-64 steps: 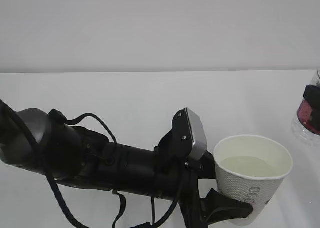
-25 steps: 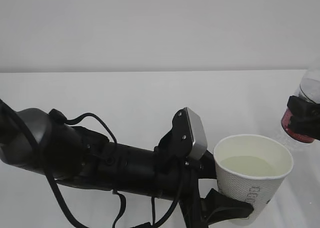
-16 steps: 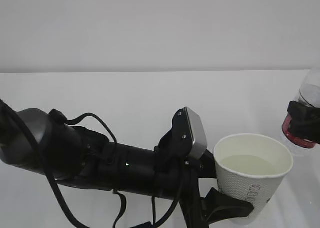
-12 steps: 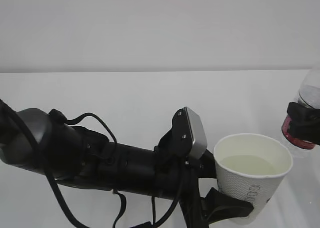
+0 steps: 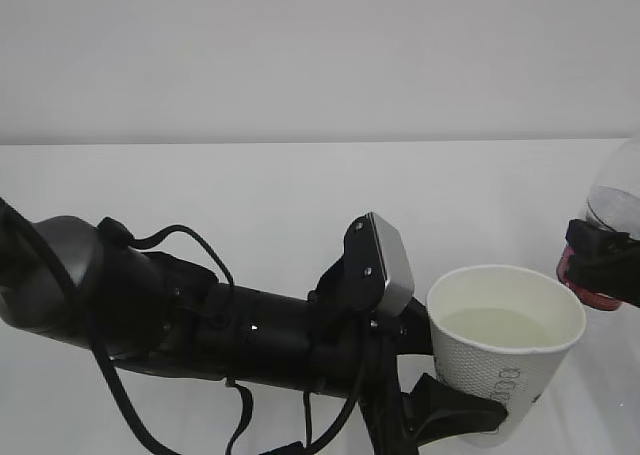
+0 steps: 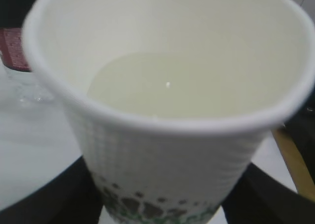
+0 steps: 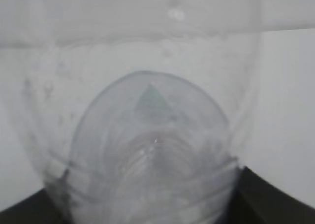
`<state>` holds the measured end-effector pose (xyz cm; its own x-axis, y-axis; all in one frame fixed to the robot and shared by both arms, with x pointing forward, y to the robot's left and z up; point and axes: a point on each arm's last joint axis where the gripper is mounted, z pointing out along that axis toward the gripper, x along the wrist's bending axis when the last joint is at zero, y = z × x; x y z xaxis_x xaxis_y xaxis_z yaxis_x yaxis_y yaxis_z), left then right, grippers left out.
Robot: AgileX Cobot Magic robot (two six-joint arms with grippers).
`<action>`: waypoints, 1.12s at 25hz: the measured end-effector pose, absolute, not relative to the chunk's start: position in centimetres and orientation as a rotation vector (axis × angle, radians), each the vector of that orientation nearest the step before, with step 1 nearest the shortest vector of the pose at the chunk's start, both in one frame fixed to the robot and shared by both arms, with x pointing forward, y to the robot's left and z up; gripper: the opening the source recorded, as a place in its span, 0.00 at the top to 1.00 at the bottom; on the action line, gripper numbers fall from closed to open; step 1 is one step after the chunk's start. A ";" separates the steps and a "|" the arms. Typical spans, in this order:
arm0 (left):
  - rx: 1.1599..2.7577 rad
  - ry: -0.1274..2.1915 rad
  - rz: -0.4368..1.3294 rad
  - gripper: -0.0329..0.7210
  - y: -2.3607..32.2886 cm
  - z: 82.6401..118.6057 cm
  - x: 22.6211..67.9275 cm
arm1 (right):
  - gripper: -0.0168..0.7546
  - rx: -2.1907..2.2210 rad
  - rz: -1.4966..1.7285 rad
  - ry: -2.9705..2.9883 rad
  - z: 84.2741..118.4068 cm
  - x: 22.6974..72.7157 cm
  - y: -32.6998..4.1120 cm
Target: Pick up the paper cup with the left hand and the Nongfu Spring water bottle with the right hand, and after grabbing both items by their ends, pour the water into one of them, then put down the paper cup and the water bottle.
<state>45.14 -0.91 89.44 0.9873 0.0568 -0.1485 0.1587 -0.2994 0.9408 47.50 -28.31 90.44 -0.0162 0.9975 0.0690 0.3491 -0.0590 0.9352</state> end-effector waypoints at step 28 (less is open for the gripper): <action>1.864 0.182 -0.095 0.30 -0.9 89.5 45.3 | 0.37 1.532 1.065 1.466 89.3 47.8 -28.4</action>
<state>45.31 -0.93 89.51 0.9844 0.0774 -0.1578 0.1736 -0.2877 0.9418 47.77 -28.39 89.31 -0.0023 0.9977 0.0684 0.3730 -0.0626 0.9257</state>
